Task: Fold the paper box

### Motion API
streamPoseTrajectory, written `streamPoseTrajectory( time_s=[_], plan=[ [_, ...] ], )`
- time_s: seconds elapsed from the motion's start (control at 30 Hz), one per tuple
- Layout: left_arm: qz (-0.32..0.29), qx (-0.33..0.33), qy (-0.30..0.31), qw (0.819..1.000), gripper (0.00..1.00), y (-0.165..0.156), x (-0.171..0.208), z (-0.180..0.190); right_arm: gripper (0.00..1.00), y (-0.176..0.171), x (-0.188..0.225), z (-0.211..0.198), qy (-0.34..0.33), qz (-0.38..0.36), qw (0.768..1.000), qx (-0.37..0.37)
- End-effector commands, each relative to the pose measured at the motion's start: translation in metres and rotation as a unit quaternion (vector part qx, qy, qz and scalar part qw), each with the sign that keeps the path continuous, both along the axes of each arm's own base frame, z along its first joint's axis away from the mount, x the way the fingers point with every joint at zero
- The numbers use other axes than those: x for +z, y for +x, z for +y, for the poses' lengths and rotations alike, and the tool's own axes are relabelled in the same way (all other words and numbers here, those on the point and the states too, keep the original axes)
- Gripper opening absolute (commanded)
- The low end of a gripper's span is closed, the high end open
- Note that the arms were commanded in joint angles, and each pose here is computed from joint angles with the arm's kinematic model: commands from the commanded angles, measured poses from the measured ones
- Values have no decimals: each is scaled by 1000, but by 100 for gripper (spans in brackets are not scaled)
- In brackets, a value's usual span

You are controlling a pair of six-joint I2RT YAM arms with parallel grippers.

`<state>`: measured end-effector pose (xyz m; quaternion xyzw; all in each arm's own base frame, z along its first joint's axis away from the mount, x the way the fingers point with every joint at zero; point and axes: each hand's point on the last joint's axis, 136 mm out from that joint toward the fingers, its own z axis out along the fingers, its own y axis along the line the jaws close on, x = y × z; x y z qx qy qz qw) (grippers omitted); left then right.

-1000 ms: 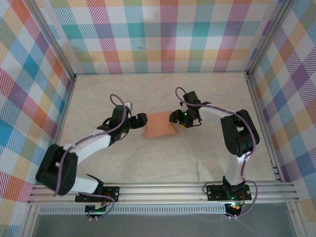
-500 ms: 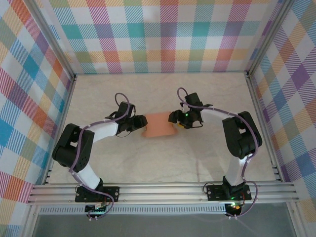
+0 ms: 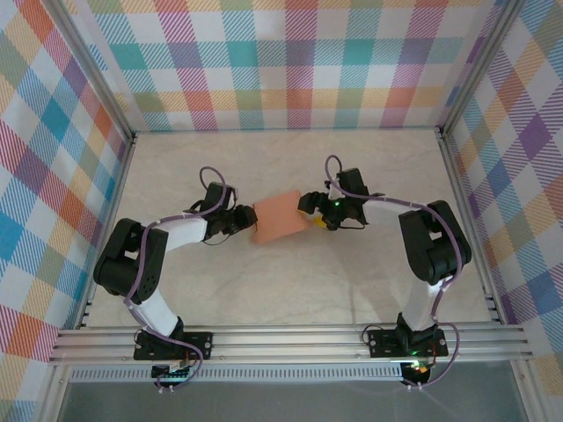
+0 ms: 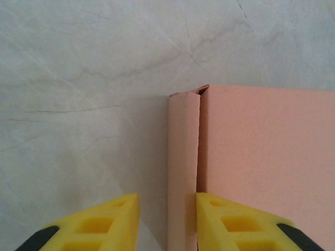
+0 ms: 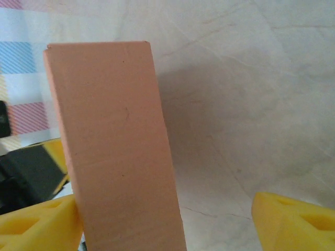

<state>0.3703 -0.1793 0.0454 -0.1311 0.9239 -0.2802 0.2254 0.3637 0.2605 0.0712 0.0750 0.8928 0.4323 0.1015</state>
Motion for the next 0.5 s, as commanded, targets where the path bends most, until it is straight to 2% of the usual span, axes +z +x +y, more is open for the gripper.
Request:
streamPoseTrajectory(
  time_s=[0.0, 0.1, 0.33, 0.4, 0.47],
  plan=[
    [46, 13, 18, 999, 31, -20, -24, 17, 82, 2, 12, 18, 73, -1, 997, 24],
    [47, 11, 16, 999, 30, -20, -25, 17, 78, 1, 19, 27, 109, -3, 993, 45],
    [49, 5, 15, 999, 31, -19, -27, 15, 54, -1, 27, 31, 128, -5, 990, 57],
    [46, 4, 13, 999, 34, -18, -26, 15, 47, -1, 28, 29, 126, -4, 991, 54],
    [41, 5, 12, 999, 41, -17, -23, 15, 45, -2, 29, 29, 123, 0, 991, 52]
  ],
)
